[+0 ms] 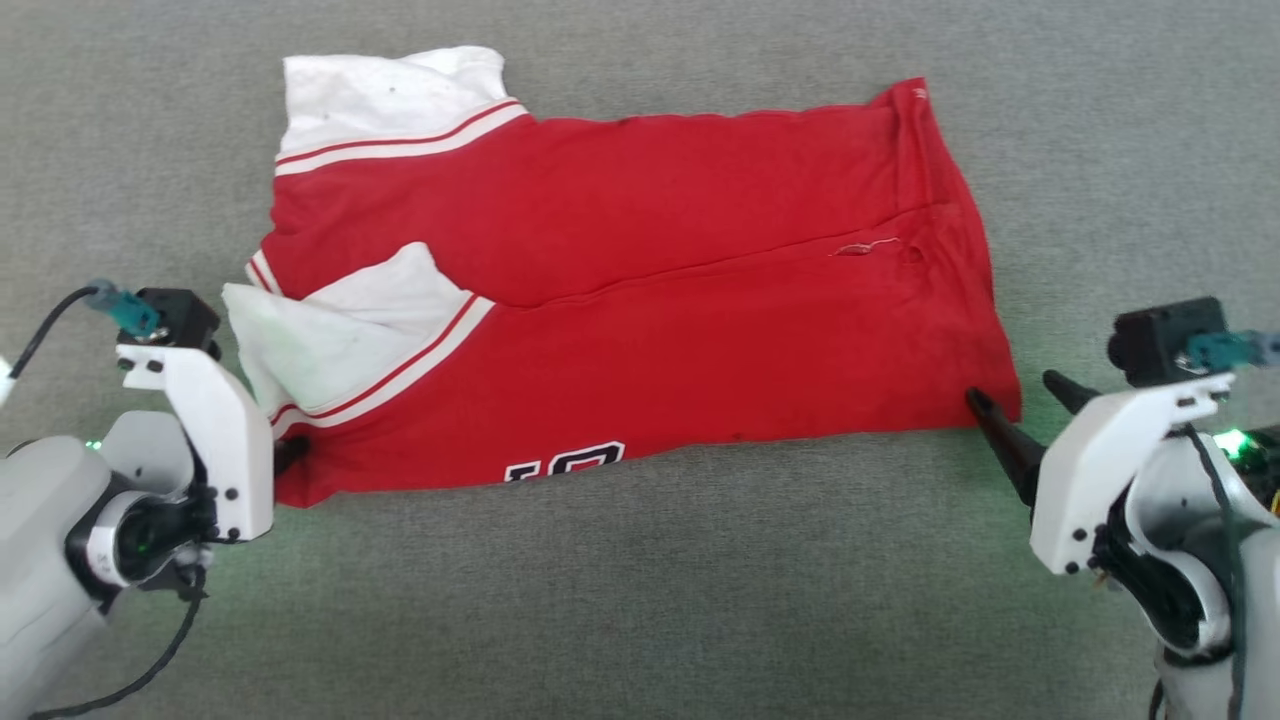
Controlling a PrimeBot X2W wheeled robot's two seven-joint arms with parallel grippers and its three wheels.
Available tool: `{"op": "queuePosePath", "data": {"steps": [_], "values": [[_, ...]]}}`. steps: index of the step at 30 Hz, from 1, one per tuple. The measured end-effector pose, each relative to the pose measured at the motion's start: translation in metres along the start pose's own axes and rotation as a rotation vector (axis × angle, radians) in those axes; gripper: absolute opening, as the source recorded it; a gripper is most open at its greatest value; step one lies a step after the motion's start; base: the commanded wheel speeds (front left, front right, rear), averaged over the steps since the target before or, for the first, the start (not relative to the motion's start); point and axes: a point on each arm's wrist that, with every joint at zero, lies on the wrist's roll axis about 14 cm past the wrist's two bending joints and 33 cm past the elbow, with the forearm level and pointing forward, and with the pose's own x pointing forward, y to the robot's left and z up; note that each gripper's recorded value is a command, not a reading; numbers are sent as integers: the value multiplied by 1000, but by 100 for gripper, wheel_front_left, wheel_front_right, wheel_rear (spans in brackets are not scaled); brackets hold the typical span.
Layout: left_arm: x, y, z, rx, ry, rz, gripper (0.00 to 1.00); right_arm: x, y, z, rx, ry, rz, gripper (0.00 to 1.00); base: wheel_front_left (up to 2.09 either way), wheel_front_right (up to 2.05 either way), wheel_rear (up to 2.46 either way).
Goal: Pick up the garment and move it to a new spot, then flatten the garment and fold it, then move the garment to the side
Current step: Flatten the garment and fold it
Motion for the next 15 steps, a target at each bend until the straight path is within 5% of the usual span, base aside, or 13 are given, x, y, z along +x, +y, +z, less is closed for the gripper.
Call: {"op": "queuePosePath", "data": {"steps": [10, 11, 12, 15], "values": [[1, 0, -1, -14, -13, -12, 0, 32, 11, -35, -50, 279, 37, 100, 0, 0, 0], [0, 0, -1, -16, -17, -13, 0, 34, 12, -36, -52, 293, 45, 64, 0, 0, 0], [0, 0, -1, -18, -22, -12, 0, 34, 13, -36, -56, 298, 51, 5, 0, 0, 0], [-2, 1, -1, -22, -31, -12, 0, 36, 15, -35, -59, 313, 65, 0, 0, 0, 0]]}}
